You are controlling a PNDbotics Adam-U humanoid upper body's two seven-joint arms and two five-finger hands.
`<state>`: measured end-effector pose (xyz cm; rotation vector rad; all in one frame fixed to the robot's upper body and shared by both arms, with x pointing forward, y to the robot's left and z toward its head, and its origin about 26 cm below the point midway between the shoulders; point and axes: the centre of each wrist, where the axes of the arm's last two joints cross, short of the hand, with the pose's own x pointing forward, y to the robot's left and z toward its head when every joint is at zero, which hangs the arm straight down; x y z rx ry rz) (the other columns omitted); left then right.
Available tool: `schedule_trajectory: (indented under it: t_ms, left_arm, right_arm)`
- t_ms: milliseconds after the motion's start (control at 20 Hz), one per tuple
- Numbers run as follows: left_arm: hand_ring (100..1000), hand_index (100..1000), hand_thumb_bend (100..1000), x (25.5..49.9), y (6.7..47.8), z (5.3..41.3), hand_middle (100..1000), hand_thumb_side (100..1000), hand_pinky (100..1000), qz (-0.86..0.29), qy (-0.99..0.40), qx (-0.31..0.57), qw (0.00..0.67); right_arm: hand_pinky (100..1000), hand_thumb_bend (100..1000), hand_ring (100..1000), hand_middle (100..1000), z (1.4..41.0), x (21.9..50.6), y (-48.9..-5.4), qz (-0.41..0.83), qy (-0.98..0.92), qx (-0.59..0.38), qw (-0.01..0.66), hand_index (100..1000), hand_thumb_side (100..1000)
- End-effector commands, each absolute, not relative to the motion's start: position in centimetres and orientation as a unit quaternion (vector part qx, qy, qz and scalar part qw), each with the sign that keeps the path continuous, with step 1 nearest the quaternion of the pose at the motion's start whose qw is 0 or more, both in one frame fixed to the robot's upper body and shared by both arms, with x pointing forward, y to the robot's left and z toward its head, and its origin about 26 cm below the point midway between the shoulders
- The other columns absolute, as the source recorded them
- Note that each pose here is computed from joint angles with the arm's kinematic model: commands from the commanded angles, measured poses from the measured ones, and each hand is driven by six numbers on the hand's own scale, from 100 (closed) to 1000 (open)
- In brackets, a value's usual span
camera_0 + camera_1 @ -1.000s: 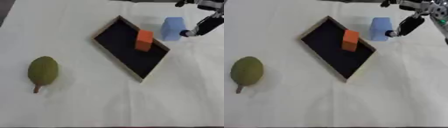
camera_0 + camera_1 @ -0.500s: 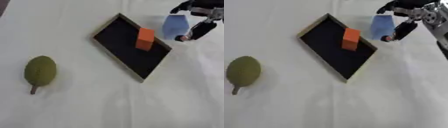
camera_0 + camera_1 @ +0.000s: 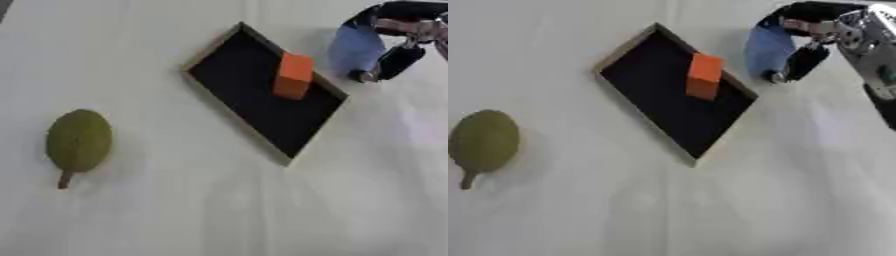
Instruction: Pick up objects on the table and place them in the box.
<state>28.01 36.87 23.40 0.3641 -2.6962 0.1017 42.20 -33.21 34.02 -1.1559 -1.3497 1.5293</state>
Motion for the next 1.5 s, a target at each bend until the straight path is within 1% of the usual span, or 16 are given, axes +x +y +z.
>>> schedule_trajectory:
  t_ms: [50,200,350,400,450,600,800,950,1200,1500]
  left_arm:
    - [799,816,100,27.6,37.0,24.1,651,589,937,0.03,-0.971,0.134,0.196]
    - [799,817,100,27.6,37.0,24.1,651,589,937,0.028,-0.971,0.132,0.199]
    - [799,817,100,27.6,37.0,23.9,651,590,936,0.027,-0.97,0.133,0.202]
    - [799,817,100,27.6,37.0,23.9,651,590,936,0.027,-0.97,0.133,0.203]
    - [799,817,100,27.6,37.0,23.9,651,591,936,0.027,-0.97,0.132,0.204]
    - [799,817,100,27.6,37.0,23.8,652,592,935,0.028,-0.969,0.132,0.206]
    - [799,817,100,27.7,36.8,23.9,652,593,934,0.027,-0.969,0.128,0.208]
    - [798,816,100,27.8,36.6,24.0,651,593,933,0.026,-0.97,0.125,0.208]
    - [798,816,100,27.8,36.5,24.1,652,594,932,0.026,-0.97,0.122,0.207]
    - [799,816,100,28.0,36.3,24.3,652,595,932,0.025,-0.972,0.118,0.202]
  right_arm:
    - [878,156,816,572,36.1,41.2,-33.4,0.559,-0.57,-0.473,0.374,710,121]
    - [874,111,798,551,36.7,40.6,-32.8,0.534,-0.594,-0.477,0.366,690,110]
    - [870,112,784,536,37.3,39.9,-32.2,0.531,-0.605,-0.474,0.357,675,109]
    - [868,117,780,534,37.5,39.7,-31.9,0.532,-0.607,-0.472,0.355,671,214]
    - [867,110,778,534,37.6,39.5,-31.6,0.534,-0.61,-0.469,0.351,672,105]
    - [867,109,776,537,38.2,38.8,-30.3,0.544,-0.617,-0.458,0.337,674,101]
    - [867,117,776,543,38.8,38.4,-27.4,0.572,-0.624,-0.431,0.312,680,101]
    - [867,126,778,550,38.8,39.0,-25.3,0.591,-0.621,-0.416,0.302,686,108]
    - [865,114,778,555,38.5,40.3,-22.3,0.618,-0.618,-0.393,0.287,690,108]
    - [863,100,776,554,38.1,41.3,-19.8,0.634,-0.62,-0.372,0.273,688,103]
